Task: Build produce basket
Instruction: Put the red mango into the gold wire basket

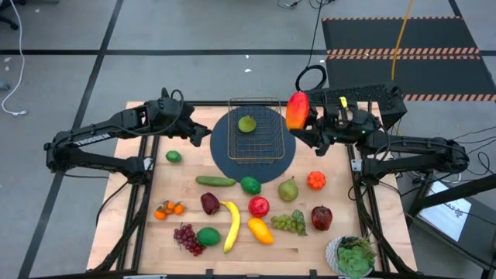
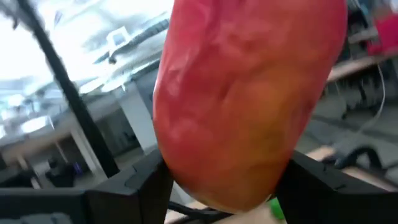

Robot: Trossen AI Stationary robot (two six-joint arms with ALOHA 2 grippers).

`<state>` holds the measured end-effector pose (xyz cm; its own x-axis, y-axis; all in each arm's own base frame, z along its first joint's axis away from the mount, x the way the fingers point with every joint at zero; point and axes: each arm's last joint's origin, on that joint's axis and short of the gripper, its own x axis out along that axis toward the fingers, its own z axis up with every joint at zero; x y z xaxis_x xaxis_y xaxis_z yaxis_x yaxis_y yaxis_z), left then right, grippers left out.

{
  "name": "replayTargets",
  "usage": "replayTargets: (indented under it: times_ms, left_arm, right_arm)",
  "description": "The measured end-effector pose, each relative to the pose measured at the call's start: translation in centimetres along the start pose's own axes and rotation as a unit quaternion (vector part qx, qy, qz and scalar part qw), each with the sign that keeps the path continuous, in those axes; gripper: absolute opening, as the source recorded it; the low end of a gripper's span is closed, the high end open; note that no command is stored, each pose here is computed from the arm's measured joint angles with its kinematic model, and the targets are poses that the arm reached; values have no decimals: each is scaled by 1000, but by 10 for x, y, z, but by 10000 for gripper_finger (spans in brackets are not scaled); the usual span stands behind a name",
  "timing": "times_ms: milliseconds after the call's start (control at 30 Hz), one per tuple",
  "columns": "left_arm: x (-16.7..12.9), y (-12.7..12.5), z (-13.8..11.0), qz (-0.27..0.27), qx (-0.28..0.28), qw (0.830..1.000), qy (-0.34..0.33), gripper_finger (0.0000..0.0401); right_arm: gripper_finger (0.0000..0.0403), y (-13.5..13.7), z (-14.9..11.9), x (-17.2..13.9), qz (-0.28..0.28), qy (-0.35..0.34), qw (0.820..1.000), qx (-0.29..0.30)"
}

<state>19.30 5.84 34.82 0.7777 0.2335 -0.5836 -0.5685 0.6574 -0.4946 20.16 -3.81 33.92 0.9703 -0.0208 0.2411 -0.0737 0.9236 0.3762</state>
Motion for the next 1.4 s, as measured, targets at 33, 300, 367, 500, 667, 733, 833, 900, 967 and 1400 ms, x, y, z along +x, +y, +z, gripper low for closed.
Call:
replayTargets:
  times_ms: [33, 300, 367, 500, 667, 733, 833, 900, 967, 1400]
  left_arm:
    - [0, 0, 0, 0, 1, 1000, 0, 154]
    - [0, 1, 1, 11, 20, 1000, -10, 154]
    - [0, 1, 1, 17, 26, 999, -14, 154]
    - [0, 2, 2, 23, 32, 999, -18, 154]
    - [0, 2, 2, 23, 33, 999, -18, 154]
    - [0, 2, 2, 23, 36, 999, -18, 154]
    - [0, 2, 2, 23, 44, 999, -18, 154]
    - [0, 2, 2, 23, 52, 998, -18, 154]
    - [0, 2, 2, 23, 56, 998, -18, 154]
    - [0, -2, -1, 16, 52, 998, -13, 154]
  right_arm:
    - [228, 0, 0, 0, 2, 0, 1000, -22]
    - [228, -1, -1, 0, -3, 4, 989, -149]
    - [228, -3, -1, 1, -8, 7, 989, -147]
    - [228, -5, -1, 1, -13, 7, 992, -123]
    - [228, -6, 0, 1, -18, 6, 996, -84]
    - [228, -7, 0, 0, -21, 5, 997, -69]
    - [228, -9, 1, 0, -26, 2, 999, -38]
    - [228, -10, 1, 0, -40, -5, 999, -8]
    - [228, -11, 2, 0, -51, -12, 998, 26]
    - [228, -12, 2, 0, -56, -33, 960, 271]
